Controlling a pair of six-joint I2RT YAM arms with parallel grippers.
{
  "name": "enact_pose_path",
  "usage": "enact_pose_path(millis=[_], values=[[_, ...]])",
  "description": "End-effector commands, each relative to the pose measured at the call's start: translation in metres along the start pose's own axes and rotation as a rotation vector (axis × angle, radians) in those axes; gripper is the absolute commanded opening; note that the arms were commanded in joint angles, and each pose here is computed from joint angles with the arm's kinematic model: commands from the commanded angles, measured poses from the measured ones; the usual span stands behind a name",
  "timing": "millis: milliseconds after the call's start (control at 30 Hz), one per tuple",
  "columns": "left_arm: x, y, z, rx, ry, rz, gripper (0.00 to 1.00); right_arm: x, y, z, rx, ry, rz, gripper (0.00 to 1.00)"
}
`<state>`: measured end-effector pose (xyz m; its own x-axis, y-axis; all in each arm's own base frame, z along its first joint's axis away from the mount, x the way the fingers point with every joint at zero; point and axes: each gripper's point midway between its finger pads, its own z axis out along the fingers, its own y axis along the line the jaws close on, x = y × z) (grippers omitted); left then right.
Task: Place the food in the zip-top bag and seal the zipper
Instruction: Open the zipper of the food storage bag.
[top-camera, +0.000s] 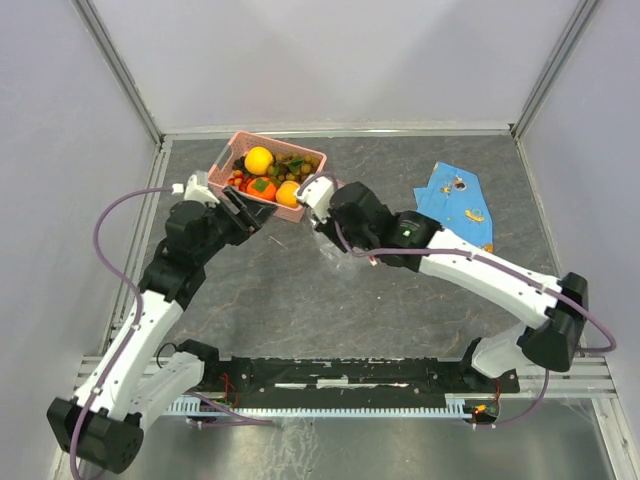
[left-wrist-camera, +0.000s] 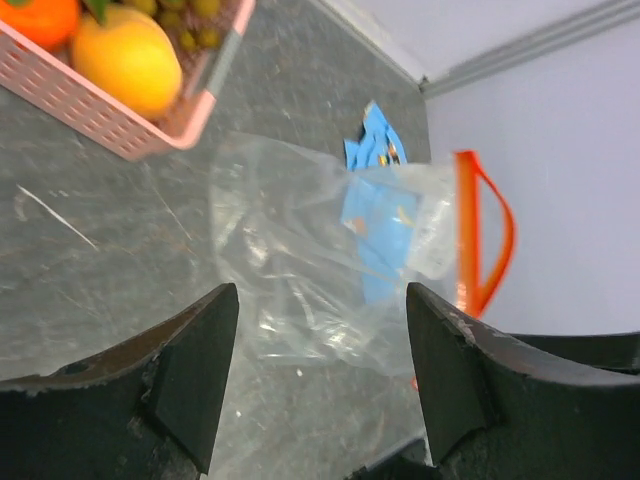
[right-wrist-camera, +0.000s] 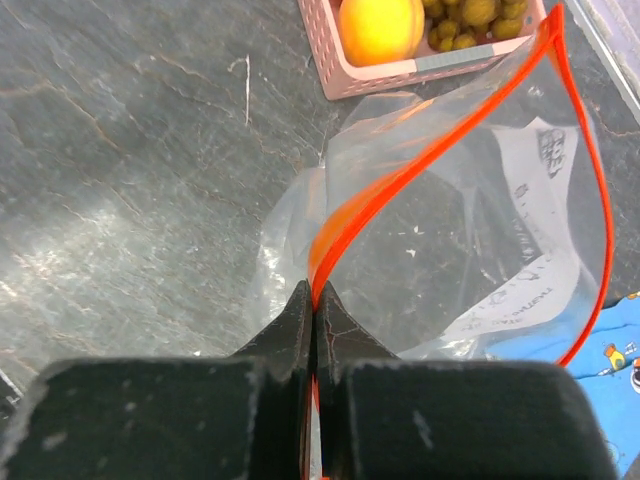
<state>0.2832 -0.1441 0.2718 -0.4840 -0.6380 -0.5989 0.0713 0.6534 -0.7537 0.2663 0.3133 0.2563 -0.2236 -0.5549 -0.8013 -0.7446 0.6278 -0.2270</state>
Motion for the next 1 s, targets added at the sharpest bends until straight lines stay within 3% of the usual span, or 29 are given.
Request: enact_pose_path(millis=[0,300,533,967], values=[[0.012,-0.042,0.009,0.141,0.063,-0.088,0.74,-0.001,0.001,0.023,0.078,-0.004,-0.059,0.02],[0.051,-0.056,0.028,0.158,0.146,-0.106,0.73,-0.002,0.048,0.056,0.004,-0.023,-0.061,0.02],[0.065,-0.013,0.037,-0.017,0.156,-0.058,0.65,-0.006,0.069,0.067,-0.038,-0.052,-0.047,0.03],[0.069,0.008,0.044,-0.104,0.167,0.011,0.58,-0.008,0.071,0.074,-0.02,-0.087,-0.033,0.05]])
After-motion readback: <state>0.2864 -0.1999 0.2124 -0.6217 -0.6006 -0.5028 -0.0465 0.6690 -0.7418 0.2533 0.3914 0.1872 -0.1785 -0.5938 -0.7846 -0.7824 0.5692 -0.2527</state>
